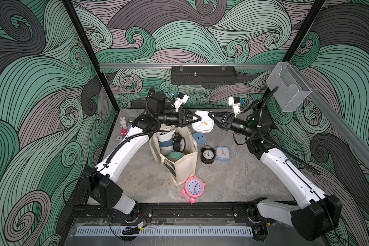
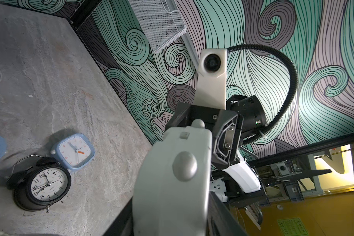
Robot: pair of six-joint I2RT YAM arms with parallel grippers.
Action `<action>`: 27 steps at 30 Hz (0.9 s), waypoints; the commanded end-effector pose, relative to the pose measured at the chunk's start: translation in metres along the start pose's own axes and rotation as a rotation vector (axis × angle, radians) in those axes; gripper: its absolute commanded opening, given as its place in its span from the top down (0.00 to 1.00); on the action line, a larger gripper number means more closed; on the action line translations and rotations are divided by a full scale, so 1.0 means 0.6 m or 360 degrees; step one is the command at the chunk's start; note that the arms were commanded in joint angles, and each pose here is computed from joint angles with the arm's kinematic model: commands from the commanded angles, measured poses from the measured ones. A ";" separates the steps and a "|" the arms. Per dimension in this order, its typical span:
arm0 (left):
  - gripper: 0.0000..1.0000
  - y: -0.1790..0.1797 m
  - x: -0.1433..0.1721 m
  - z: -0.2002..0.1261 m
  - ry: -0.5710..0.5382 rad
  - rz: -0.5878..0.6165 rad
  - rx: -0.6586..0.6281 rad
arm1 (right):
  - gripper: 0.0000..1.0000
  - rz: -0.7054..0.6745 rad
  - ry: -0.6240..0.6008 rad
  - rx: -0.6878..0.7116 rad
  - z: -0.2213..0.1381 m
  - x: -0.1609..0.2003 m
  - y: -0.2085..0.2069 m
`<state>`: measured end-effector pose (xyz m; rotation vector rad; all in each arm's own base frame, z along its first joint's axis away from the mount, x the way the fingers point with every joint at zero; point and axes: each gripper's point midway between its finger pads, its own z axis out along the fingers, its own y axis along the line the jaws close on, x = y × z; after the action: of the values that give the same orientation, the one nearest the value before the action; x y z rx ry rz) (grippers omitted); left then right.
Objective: Put the alarm clock into the canvas bag
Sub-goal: Place the alarm at the canvas bag.
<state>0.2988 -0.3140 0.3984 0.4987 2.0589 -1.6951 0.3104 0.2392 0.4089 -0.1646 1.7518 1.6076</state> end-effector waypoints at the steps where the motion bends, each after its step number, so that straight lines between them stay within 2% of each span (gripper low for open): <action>1: 0.52 -0.021 0.005 0.001 0.0023 0.0018 0.0070 | 0.95 -0.0095 -0.0039 -0.0090 0.003 -0.018 0.038; 7: 0.68 -0.023 0.005 -0.006 -0.0024 -0.0003 0.0045 | 0.94 -0.0091 -0.0020 -0.0119 0.012 -0.016 0.041; 10: 0.73 -0.021 0.000 -0.010 -0.0064 -0.0024 0.0012 | 0.90 -0.0091 -0.0009 -0.0144 0.016 -0.014 0.047; 12: 0.76 -0.021 -0.003 -0.016 -0.0105 -0.0018 -0.0038 | 0.78 -0.0101 -0.0005 -0.0157 0.018 -0.014 0.050; 13: 0.77 -0.022 -0.003 -0.019 -0.0122 -0.0011 -0.0063 | 0.69 -0.0104 -0.0003 -0.0162 0.018 -0.014 0.051; 14: 0.79 -0.021 -0.004 -0.024 -0.0144 -0.0005 -0.0099 | 0.53 -0.0103 0.0001 -0.0158 0.019 -0.013 0.050; 17: 0.81 -0.023 -0.004 -0.057 -0.0250 0.0063 -0.0285 | 0.20 -0.0098 0.0016 -0.0128 0.018 -0.008 0.042; 19: 0.81 -0.015 0.001 -0.081 -0.0304 0.0088 -0.0422 | 0.03 -0.0081 0.0033 -0.0065 0.018 -0.001 0.026; 20: 0.81 -0.010 0.007 -0.096 -0.0325 0.0087 -0.0488 | 0.00 -0.0070 0.0048 -0.0020 0.018 0.004 0.014; 23: 0.82 0.001 0.023 -0.140 -0.0400 0.0083 -0.0642 | 0.00 -0.0077 0.0074 0.0063 0.013 0.017 -0.008; 27: 0.85 0.024 0.050 -0.174 -0.0408 -0.0001 -0.0739 | 0.00 -0.0006 0.0113 0.0128 0.022 0.033 -0.042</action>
<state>0.2713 -0.2296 0.4071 0.1861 2.0919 -1.2641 0.3125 0.2519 0.3879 -0.1891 1.8375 1.5787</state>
